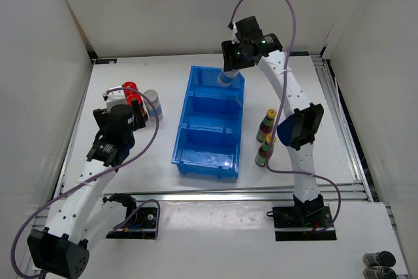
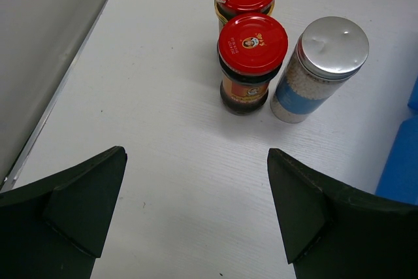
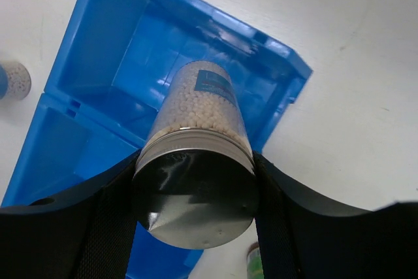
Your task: Organize the condiment bottles
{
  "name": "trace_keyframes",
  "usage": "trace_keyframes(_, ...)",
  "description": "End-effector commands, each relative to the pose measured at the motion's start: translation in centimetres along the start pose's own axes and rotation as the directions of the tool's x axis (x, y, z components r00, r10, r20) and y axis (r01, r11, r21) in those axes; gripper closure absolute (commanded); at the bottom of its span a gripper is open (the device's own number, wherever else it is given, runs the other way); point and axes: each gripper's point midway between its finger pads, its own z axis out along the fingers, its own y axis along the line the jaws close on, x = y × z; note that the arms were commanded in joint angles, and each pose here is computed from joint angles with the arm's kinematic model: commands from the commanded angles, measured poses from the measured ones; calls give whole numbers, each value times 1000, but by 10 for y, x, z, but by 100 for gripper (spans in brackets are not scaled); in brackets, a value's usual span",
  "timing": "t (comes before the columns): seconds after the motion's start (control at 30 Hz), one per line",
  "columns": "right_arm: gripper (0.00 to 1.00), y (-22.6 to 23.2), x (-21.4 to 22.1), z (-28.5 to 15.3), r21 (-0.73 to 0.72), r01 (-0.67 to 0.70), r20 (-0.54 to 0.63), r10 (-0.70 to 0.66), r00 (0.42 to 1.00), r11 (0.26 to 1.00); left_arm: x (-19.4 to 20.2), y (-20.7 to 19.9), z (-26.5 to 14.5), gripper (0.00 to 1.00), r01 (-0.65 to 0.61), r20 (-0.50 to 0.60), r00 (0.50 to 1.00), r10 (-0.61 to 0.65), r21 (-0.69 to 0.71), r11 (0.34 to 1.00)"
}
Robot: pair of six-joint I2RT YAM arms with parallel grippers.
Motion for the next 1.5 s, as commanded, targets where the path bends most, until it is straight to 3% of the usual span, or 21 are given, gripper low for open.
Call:
trace_keyframes(0.0,100,29,-33,-1,-99,70,136,-56,989,993,-2,2,-2,0,6,14,1000,-6,-6,1000)
trace_keyframes(0.3,100,69,-21,49,-175,188,137,-165,977,966,-2,-2,-3,0,2,13,1000,-3,11,1000)
trace_keyframes(0.63,99,81,-11,89,-195,212,141,-187,972,958,0,-6,-2,0,-6,6,1000,6,18,1000)
trace_keyframes(0.8,100,75,-15,90,-155,218,151,-195,969,964,0,-6,-2,0,-6,6,1000,6,18,1000)
trace_keyframes(0.97,100,51,-31,59,-14,211,174,-205,963,977,-2,-6,-2,0,-1,13,1000,1,20,1000)
trace_keyframes(1.13,100,30,-9,45,68,231,70,-235,969,971,-2,-6,-2,0,-1,14,1000,1,20,1000)
trace_keyframes(1.33,100,-3,22,36,101,169,-38,-166,985,980,-3,-7,-4,0,4,19,1000,-5,30,1000)
trace_keyframes(1.47,100,-16,19,34,97,123,-50,-118,992,988,0,-14,-3,0,-6,6,1000,5,59,998)
